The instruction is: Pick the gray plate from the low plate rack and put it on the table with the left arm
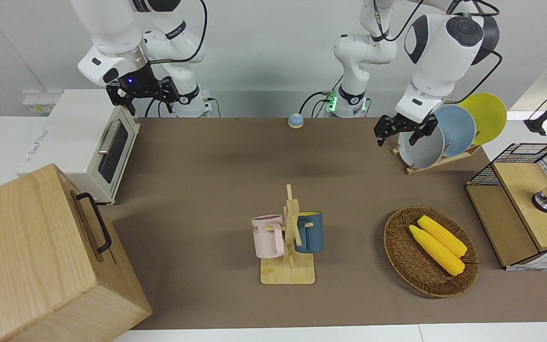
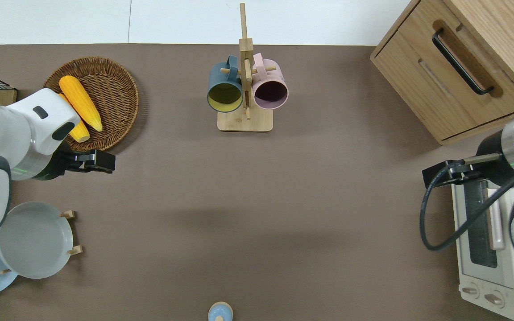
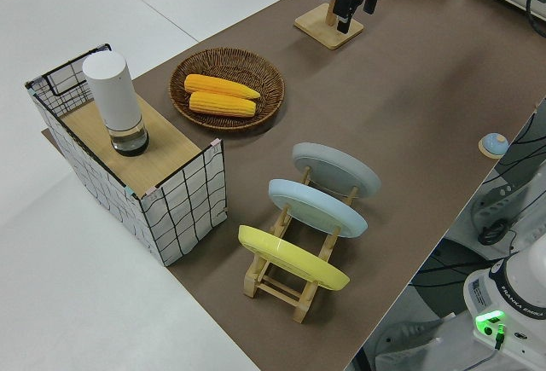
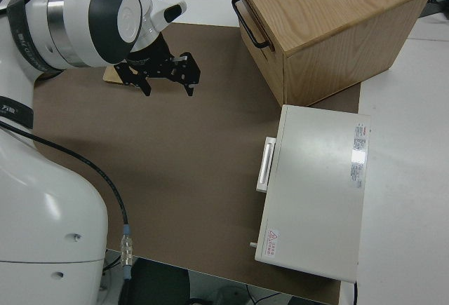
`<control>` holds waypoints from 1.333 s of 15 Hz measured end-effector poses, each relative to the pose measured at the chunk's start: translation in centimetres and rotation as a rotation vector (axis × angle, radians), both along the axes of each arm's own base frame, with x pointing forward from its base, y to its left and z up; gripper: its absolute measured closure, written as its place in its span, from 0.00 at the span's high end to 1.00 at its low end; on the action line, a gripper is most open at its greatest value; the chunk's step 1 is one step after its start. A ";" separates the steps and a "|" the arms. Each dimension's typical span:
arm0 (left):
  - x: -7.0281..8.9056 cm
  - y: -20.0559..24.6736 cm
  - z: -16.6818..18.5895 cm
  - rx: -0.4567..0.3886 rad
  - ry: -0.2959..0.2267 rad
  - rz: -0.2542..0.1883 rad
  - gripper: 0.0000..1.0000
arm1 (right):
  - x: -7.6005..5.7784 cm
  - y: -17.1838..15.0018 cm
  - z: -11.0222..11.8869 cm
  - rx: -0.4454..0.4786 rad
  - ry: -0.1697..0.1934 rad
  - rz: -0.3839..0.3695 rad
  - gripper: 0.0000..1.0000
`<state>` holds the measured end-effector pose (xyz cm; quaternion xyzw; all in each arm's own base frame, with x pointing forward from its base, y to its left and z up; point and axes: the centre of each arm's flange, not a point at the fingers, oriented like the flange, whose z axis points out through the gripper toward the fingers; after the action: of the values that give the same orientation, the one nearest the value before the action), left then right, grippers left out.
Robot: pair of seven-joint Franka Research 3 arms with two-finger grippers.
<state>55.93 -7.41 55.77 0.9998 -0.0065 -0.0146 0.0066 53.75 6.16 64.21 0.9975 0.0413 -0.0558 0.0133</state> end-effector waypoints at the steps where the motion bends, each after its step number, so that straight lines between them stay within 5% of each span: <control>1: 0.0 0.0 0.0 0.000 0.002 0.000 1.00 | 0.0 0.0 0.0 0.000 0.000 0.000 0.99; 20: 0.0 1.5 -0.1 0.035 0.009 0.022 1.00 | 0.0 0.0 0.0 0.000 0.000 0.000 0.99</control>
<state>55.96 -5.86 55.62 0.9997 0.0047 -0.0193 -0.0105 53.75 6.16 64.21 0.9975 0.0413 -0.0558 0.0133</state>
